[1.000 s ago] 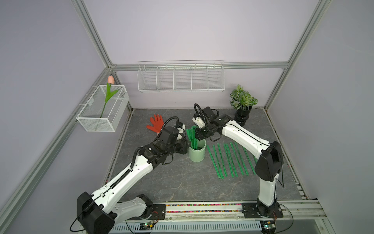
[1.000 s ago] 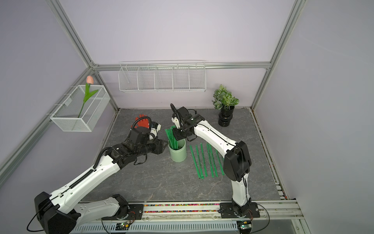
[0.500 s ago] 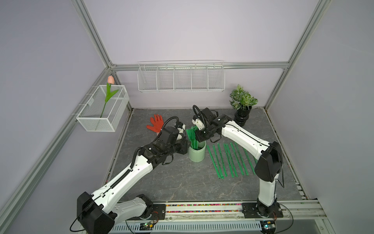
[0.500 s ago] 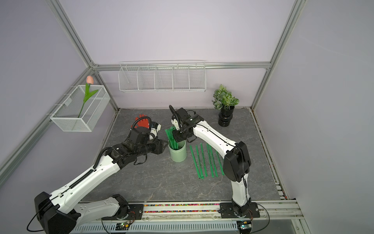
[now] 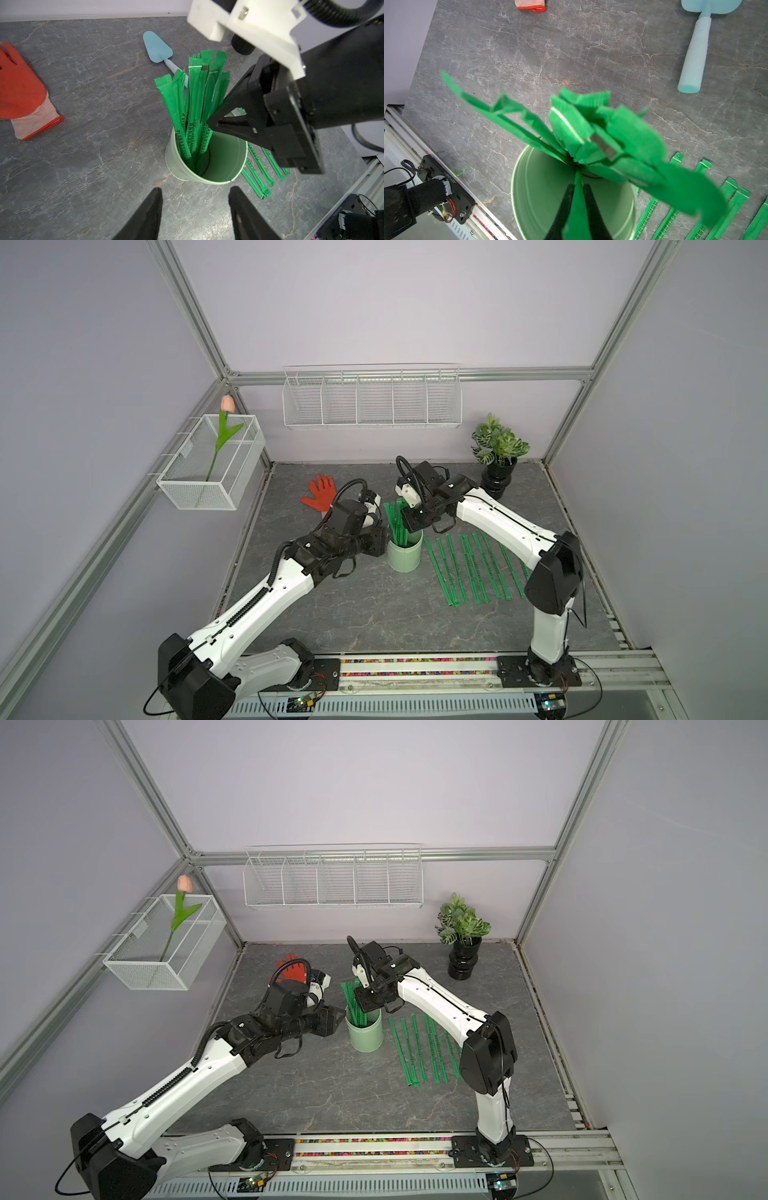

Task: Take the straws out of the storage container
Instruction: Pick up the straw from the container.

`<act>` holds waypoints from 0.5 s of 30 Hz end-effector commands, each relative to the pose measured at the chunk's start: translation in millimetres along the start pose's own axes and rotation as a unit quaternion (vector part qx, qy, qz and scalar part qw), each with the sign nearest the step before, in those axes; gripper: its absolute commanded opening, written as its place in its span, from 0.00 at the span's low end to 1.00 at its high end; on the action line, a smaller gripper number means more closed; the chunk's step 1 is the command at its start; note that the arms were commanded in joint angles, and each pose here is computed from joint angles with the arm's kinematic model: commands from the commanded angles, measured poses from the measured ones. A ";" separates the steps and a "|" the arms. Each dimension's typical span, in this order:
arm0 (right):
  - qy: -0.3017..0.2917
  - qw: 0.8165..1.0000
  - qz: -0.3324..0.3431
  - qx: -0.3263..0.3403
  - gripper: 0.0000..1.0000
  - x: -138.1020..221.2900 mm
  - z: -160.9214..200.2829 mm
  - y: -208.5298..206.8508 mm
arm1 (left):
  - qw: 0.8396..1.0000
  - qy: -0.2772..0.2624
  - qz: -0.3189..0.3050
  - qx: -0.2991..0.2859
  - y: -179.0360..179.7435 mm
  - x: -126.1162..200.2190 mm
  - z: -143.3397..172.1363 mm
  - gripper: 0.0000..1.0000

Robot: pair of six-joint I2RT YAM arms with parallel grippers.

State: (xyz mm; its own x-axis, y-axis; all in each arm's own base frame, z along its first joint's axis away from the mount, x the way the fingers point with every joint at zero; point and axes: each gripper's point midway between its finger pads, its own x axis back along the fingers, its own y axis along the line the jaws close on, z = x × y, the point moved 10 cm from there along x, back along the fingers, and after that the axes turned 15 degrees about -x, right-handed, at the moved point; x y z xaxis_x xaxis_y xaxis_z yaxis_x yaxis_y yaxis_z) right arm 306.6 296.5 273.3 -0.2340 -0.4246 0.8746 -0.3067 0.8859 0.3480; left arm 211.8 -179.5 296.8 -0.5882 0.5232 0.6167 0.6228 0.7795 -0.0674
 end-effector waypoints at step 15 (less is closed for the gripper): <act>-0.046 0.996 -0.066 0.037 0.12 83.5 -1.4 21.2 | 1.000 -0.001 0.005 -0.001 -1.4 0.5 -0.2 0.55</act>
State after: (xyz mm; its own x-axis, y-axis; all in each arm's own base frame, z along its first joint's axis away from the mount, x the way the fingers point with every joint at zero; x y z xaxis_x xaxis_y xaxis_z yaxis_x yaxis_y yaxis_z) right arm 292.7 285.6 336.2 -0.2942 -0.5110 0.8077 -0.3655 0.8410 0.3989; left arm 211.7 -179.6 296.8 -0.5862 0.5255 0.6166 0.6245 0.7779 -0.0693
